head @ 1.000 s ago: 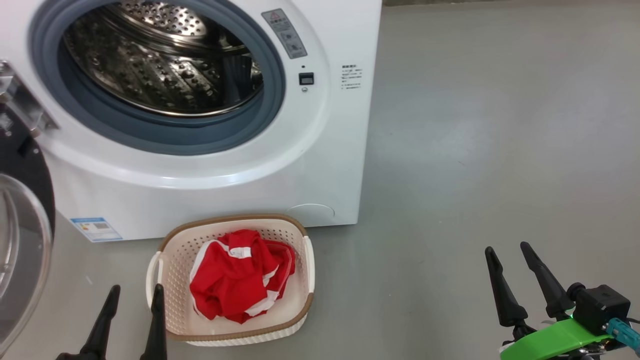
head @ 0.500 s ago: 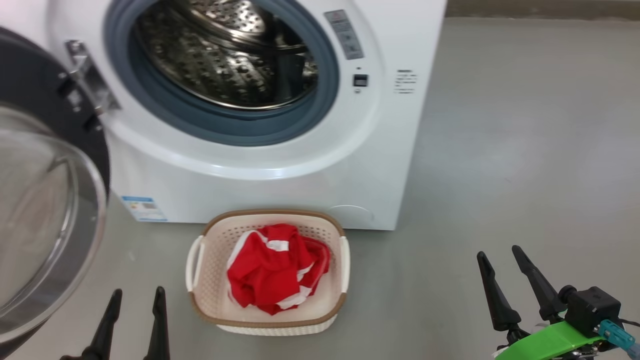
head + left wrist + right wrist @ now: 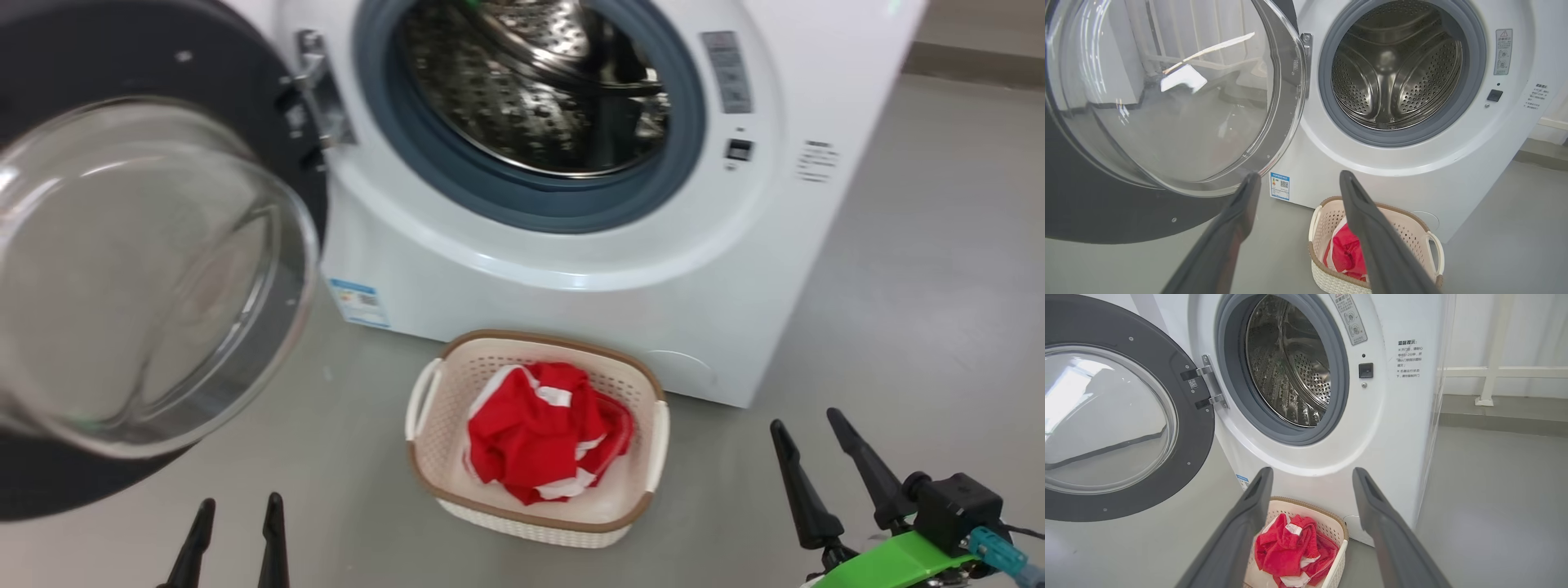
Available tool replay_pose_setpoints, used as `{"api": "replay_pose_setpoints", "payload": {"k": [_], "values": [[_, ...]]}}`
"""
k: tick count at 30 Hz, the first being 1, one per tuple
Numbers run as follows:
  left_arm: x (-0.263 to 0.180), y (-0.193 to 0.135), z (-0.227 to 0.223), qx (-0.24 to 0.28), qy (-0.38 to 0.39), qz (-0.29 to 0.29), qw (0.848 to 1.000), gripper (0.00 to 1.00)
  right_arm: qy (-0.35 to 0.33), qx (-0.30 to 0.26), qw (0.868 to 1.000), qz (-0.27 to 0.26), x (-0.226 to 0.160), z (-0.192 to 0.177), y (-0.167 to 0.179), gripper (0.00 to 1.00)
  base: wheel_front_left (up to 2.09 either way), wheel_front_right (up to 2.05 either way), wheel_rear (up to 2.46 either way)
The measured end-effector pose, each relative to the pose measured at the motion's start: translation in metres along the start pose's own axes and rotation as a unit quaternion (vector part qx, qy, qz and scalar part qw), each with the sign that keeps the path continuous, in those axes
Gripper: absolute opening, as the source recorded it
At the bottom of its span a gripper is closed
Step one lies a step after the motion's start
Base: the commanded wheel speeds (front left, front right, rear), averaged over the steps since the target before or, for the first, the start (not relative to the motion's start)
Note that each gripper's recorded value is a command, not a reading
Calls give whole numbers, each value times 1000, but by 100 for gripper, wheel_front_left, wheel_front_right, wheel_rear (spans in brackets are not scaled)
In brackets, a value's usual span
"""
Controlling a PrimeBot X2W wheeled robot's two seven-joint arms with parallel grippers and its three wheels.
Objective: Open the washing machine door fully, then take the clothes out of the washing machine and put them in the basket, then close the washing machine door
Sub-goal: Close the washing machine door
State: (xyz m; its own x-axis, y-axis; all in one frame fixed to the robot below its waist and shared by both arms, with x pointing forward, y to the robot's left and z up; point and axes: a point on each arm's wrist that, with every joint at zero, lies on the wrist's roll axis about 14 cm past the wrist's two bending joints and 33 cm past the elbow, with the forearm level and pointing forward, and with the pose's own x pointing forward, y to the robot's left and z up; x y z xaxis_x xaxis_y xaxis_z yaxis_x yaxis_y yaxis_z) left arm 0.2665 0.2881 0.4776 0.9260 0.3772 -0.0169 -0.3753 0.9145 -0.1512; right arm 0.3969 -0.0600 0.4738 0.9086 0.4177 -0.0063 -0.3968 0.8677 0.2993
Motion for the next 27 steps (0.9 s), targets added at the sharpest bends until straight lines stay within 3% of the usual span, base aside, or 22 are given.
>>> {"api": "replay_pose_setpoints", "payload": {"k": [17,27], "values": [[-43,54,12,-25,-22,108,994,100,49,-9,988,146,31,-31,88,100,0,0,0],[-48,64,15,-34,-22,144,989,100,64,-6,980,189,48,-41,109,100,0,0,0]]}}
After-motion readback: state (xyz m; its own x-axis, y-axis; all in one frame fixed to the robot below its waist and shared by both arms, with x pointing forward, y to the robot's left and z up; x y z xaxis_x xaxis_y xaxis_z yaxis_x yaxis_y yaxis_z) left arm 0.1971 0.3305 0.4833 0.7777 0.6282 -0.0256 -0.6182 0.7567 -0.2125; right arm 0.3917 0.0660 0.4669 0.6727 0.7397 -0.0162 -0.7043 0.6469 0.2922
